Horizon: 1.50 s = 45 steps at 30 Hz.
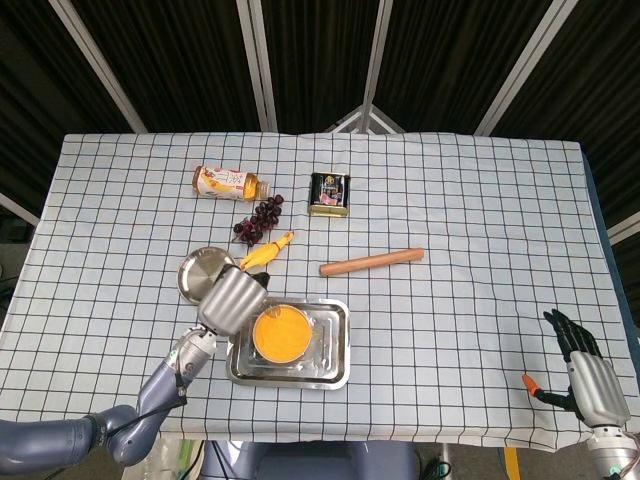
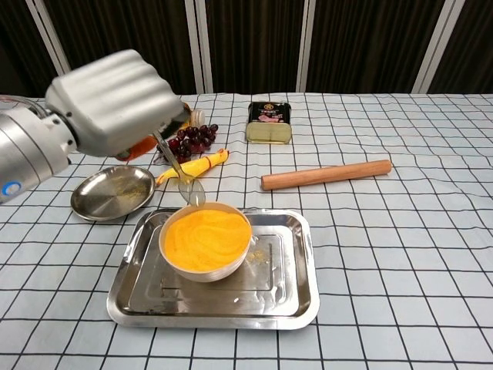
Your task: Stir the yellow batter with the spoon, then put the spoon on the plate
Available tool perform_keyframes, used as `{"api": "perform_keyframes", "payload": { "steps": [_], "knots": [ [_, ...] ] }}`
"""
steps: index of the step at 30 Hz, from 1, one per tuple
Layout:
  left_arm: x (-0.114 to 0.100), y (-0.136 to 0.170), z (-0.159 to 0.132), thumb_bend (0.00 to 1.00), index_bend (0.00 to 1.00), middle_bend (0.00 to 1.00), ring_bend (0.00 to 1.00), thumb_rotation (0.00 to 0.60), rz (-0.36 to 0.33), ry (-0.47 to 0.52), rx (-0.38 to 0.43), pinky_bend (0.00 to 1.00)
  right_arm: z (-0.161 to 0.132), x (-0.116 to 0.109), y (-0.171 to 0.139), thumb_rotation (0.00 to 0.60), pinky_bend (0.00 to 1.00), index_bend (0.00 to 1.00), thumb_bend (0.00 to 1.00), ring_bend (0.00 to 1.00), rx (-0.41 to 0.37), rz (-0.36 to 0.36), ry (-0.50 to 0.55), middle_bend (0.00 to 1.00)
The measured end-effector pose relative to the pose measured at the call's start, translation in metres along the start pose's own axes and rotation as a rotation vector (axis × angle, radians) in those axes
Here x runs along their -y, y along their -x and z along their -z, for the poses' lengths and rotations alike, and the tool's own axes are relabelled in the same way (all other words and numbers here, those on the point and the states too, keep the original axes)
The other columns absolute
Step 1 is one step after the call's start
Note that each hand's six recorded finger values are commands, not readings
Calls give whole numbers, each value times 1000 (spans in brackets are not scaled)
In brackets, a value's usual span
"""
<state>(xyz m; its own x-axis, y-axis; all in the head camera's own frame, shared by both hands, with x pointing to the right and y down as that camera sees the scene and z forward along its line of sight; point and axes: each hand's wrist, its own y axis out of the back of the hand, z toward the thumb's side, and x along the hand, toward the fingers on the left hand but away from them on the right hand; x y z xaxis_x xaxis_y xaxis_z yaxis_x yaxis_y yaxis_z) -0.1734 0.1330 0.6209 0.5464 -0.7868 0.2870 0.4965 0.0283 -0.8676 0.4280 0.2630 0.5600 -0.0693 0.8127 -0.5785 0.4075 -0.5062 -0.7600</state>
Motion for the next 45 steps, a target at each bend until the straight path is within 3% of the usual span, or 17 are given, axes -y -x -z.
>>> {"api": "perform_keyframes", "payload": {
  "steps": [6, 14, 23, 33, 37, 41, 45],
  "knots": [
    [38, 0, 35, 609, 819, 1000, 996, 600, 138, 122, -166, 972, -1, 1, 0, 600, 0, 0, 317, 0, 1, -4, 1, 0],
    [84, 5, 63, 608, 818, 1000, 996, 600, 234, 102, -268, 973, 1, 1, 1, 600, 0, 0, 317, 0, 10, -6, 6, 0],
    [118, 14, 66, 597, 818, 1000, 991, 600, 307, 93, -301, 972, 1, 2, 0, 600, 0, 0, 316, 0, 10, -13, 6, 0],
    [138, 22, 62, 538, 785, 995, 977, 600, 345, 113, -315, 972, 1, 2, 0, 600, 0, 0, 317, 0, 12, -15, 4, 0],
    [142, 24, 60, 442, 740, 978, 968, 600, 354, 123, -316, 973, 1, 3, 0, 600, 0, 0, 317, 0, 12, -15, 2, 0],
    [144, 25, 58, 322, 636, 952, 956, 600, 355, 145, -315, 972, 1, 2, 0, 600, 0, 0, 317, 0, 14, -14, 3, 0],
    [144, 29, 60, 274, 585, 946, 952, 600, 364, 158, -317, 972, 1, 3, 0, 600, 0, 0, 316, 0, 12, -14, 1, 0]
  ]
}}
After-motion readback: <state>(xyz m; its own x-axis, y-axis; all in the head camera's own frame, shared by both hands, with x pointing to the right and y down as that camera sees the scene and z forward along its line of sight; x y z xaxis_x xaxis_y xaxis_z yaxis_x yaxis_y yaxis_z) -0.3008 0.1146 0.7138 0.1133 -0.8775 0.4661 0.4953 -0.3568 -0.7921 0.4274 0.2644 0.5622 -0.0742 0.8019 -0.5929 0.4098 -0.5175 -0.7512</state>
